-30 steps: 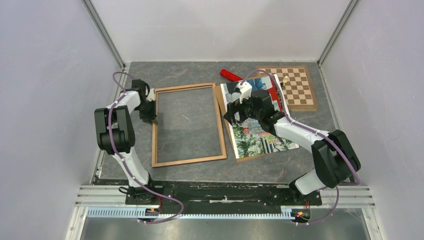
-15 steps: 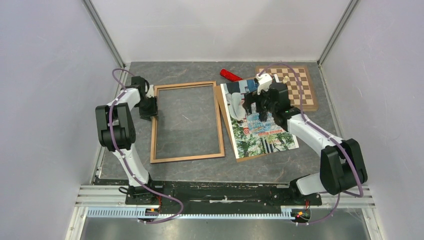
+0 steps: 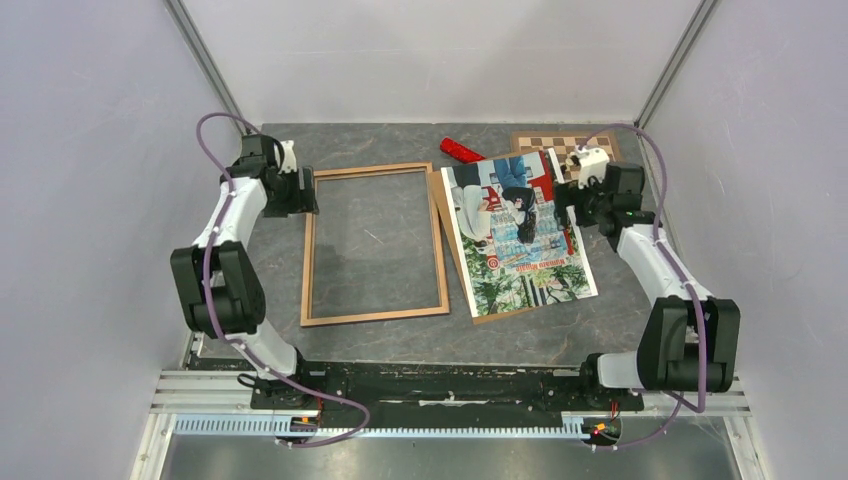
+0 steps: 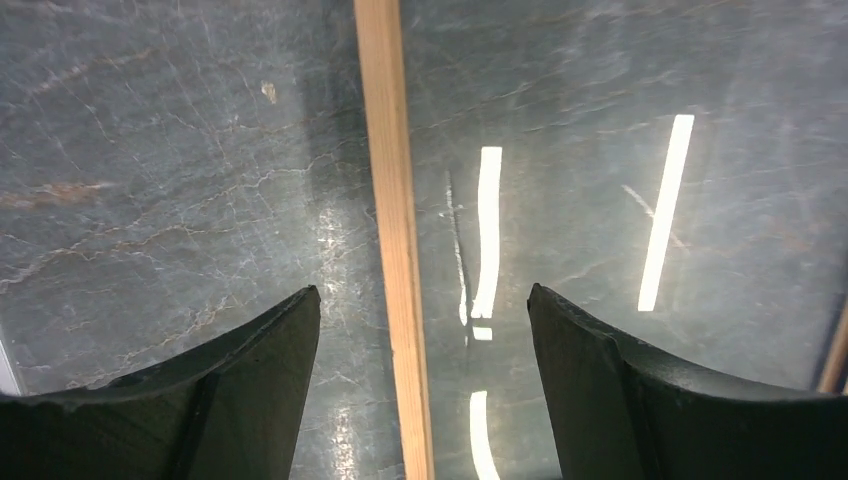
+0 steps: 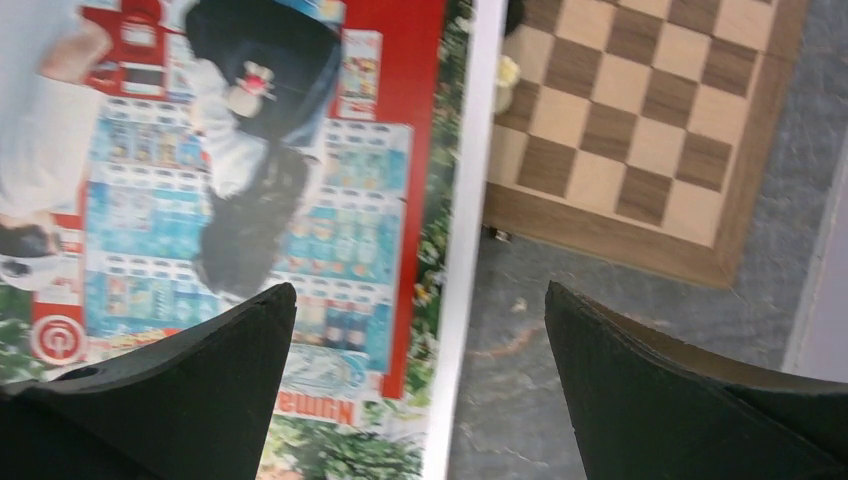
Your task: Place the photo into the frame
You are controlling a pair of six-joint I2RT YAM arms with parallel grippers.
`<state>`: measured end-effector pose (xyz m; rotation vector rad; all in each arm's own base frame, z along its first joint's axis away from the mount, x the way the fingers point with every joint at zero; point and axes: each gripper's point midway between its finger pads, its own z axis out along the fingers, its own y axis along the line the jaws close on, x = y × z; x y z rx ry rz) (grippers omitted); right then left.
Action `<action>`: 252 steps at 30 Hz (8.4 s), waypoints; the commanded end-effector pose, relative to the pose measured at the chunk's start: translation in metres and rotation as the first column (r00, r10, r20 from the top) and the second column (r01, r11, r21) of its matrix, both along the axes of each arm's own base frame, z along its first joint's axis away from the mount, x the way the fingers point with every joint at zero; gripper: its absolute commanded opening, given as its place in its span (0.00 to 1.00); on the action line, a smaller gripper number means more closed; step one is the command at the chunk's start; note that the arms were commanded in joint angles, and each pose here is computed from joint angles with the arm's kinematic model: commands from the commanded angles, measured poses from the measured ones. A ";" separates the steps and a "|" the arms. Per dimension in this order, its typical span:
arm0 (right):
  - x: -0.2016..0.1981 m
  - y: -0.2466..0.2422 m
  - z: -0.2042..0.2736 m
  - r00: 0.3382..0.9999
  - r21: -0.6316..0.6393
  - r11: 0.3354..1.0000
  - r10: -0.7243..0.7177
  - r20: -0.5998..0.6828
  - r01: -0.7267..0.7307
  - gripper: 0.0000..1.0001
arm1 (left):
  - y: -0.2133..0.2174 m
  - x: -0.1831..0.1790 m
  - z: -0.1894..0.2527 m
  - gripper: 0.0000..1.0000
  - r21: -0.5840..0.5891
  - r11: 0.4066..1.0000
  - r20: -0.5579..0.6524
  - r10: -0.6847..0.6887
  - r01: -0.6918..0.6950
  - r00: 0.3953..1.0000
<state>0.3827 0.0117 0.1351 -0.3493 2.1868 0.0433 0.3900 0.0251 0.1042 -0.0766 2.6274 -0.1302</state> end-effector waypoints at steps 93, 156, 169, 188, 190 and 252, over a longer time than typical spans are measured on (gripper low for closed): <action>0.048 -0.024 -0.070 0.925 0.351 0.900 0.336 -0.180 -0.259 0.19 | -0.034 -0.021 0.069 0.84 -0.086 0.985 0.214 -0.131 0.153 0.968; 0.034 0.156 0.168 0.875 0.265 0.835 0.444 0.192 -0.482 0.00 | -0.294 0.012 0.247 0.84 -0.615 0.675 0.381 -0.199 0.408 0.903; 0.020 0.184 0.179 0.863 0.191 0.849 0.448 0.233 -0.493 0.00 | -0.376 0.017 0.236 0.84 -0.852 0.508 0.096 -0.094 0.131 0.991; 0.002 0.201 0.154 0.866 0.139 0.861 0.459 0.199 -0.489 0.00 | -0.398 0.034 0.207 0.77 -0.877 0.481 -0.032 -0.040 -0.009 0.999; 0.001 0.203 0.155 0.864 0.134 0.860 0.462 0.201 -0.492 0.00 | -0.399 0.035 0.204 0.77 -0.874 0.486 -0.035 -0.039 -0.011 0.999; -0.027 0.207 0.201 0.840 0.091 0.866 0.444 0.311 -0.492 0.79 | -0.379 0.002 0.192 0.02 -0.874 0.479 0.016 -0.130 0.077 0.991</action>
